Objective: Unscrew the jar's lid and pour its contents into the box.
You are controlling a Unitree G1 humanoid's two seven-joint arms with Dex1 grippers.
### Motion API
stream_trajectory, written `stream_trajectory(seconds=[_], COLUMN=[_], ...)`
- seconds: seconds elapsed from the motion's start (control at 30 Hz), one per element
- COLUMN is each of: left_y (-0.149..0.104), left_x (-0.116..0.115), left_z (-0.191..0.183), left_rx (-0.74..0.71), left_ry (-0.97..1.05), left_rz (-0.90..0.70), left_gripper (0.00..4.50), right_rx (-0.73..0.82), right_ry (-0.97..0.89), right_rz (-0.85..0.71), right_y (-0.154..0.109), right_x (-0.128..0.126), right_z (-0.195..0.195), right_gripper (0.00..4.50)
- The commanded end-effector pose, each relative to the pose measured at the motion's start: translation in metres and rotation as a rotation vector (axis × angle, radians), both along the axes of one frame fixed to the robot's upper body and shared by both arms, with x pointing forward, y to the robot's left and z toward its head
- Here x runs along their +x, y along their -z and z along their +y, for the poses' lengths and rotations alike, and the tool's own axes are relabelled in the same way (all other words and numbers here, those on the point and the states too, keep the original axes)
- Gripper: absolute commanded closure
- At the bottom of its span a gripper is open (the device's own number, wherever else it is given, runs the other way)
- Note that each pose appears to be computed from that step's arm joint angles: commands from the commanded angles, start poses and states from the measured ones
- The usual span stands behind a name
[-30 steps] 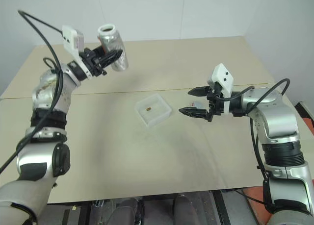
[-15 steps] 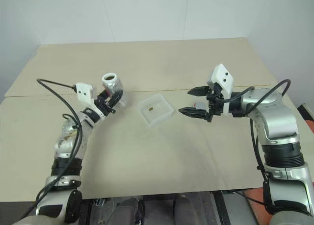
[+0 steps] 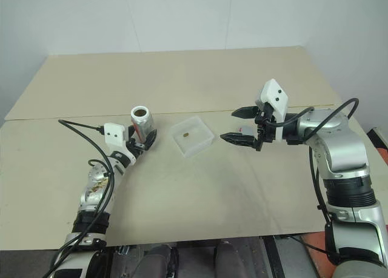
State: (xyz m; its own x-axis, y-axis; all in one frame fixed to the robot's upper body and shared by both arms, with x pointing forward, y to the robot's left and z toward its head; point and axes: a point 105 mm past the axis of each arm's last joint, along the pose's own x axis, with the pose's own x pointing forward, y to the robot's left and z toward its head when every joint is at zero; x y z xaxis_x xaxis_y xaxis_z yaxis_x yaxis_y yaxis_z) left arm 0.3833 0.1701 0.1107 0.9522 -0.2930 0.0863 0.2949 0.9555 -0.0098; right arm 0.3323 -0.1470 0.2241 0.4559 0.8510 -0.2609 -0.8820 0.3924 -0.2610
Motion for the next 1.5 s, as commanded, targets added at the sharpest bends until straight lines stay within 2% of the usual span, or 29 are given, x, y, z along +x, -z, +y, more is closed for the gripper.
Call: stream_trajectory(seconds=[0.03, 0.27, 0.43, 0.53, 0.67, 0.77, 1.03, 1.17, 1.37, 1.5], left_y=[-0.014, -0.010, -0.005, -0.026, -0.065, -0.085, -0.120, -0.119, -0.112, -0.109], left_x=[-0.005, -0.025, -0.064, -0.093, -0.108, -0.120, -0.122, -0.117, -0.119, -0.120], left_z=[0.003, 0.011, 0.020, 0.025, 0.041, 0.049, 0.062, 0.061, 0.037, 0.034], left_rx=[0.016, 0.084, 0.202, 0.268, 0.301, 0.374, 0.457, 0.454, 0.379, 0.368], left_ry=[-0.009, 0.017, 0.140, 0.319, 0.467, 0.618, 0.759, 0.770, 0.812, 0.822], left_rz=[-0.058, -0.010, 0.121, 0.106, 0.054, 0.033, -0.008, -0.013, -0.062, -0.056], left_gripper=[0.05, 0.05, 0.05, 0.05, 0.05, 0.05, 0.05, 0.05, 0.05, 0.05], right_rx=[-0.001, -0.002, -0.010, -0.011, -0.017, -0.034, -0.063, -0.073, -0.089, -0.100], right_ry=[-0.021, -0.023, -0.010, -0.002, 0.003, -0.003, -0.004, 0.005, 0.009, 0.006], right_rz=[-0.048, -0.044, -0.035, -0.034, -0.031, -0.033, -0.038, -0.038, -0.036, -0.036], right_y=[-0.009, -0.006, -0.001, 0.000, 0.002, 0.003, 0.003, 0.005, 0.007, 0.007], right_x=[-0.005, -0.008, -0.012, -0.014, -0.014, -0.013, -0.010, -0.011, -0.015, -0.021], right_z=[0.003, 0.004, 0.002, -0.002, -0.007, -0.010, -0.016, -0.020, -0.022, -0.024], right_gripper=[0.00, 0.00, 0.00, 0.00, 0.00, 0.00, 0.00, 0.00, 0.00, 0.00])
